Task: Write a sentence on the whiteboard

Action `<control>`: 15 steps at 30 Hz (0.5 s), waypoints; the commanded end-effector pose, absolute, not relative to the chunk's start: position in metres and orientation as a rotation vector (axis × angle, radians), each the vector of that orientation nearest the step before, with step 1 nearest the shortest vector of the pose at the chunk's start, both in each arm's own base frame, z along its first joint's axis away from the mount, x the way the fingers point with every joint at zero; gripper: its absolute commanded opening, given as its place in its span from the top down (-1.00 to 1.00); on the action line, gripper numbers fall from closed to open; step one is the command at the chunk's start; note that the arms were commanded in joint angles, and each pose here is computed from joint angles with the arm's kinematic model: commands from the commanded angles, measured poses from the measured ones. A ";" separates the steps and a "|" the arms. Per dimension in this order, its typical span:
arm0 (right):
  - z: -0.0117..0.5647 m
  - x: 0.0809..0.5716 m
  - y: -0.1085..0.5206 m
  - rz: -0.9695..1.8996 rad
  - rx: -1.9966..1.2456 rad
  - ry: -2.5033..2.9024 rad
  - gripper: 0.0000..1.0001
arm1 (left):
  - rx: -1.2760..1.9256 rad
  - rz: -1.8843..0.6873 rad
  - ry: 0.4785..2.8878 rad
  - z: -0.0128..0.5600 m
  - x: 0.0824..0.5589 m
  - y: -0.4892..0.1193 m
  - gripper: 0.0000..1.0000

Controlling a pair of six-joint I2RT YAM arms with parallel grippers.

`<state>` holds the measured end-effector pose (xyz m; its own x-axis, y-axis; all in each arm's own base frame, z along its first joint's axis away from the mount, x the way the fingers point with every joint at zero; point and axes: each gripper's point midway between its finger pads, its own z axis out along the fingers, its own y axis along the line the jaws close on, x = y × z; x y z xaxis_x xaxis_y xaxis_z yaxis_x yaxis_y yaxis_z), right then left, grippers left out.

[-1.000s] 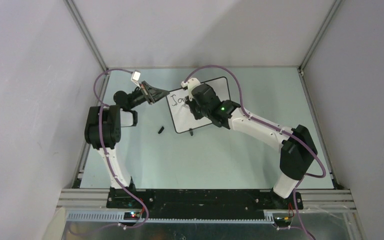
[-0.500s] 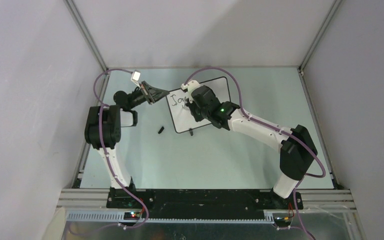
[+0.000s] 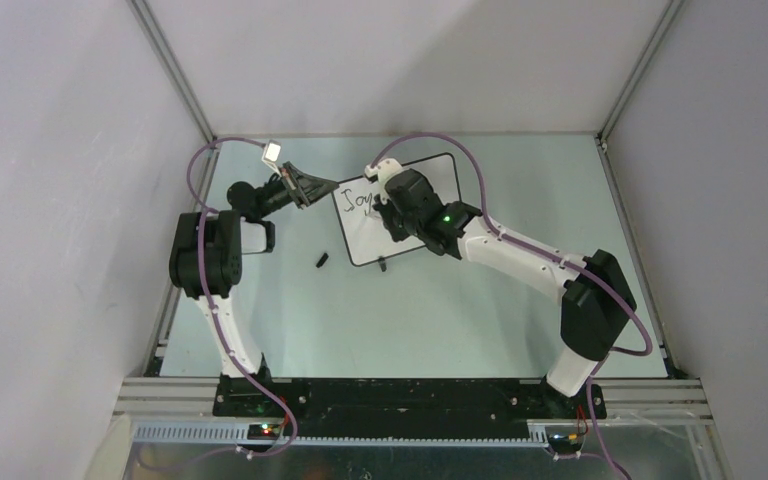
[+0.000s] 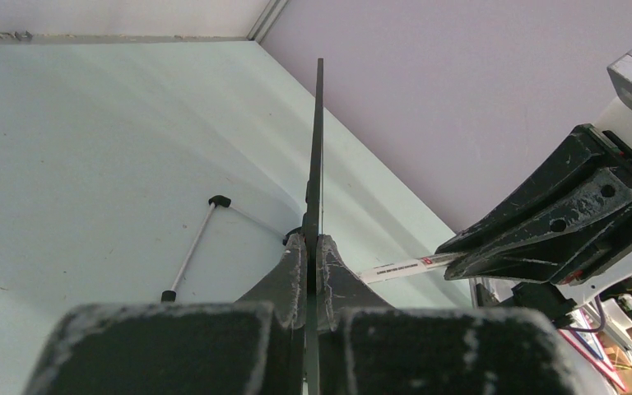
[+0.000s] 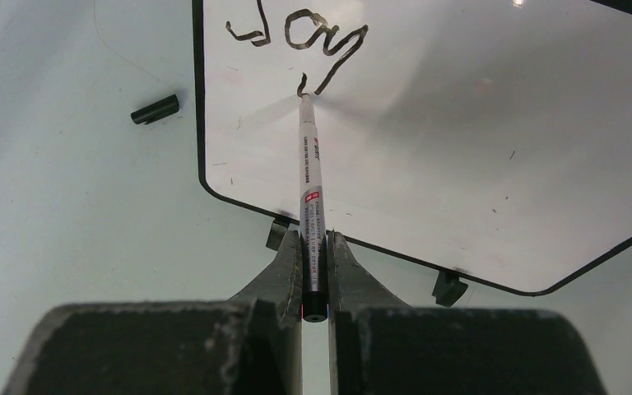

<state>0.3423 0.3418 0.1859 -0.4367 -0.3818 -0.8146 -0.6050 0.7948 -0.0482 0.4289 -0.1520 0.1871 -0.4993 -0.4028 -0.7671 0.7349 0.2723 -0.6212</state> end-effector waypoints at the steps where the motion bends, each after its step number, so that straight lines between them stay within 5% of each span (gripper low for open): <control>1: 0.202 0.357 0.326 0.268 -0.650 2.056 1.00 | 0.412 -1.406 1.476 0.205 0.424 -0.153 1.00; 15: 0.214 0.362 0.331 0.271 -0.651 2.033 1.00 | 0.414 -1.407 1.476 0.205 0.424 -0.153 1.00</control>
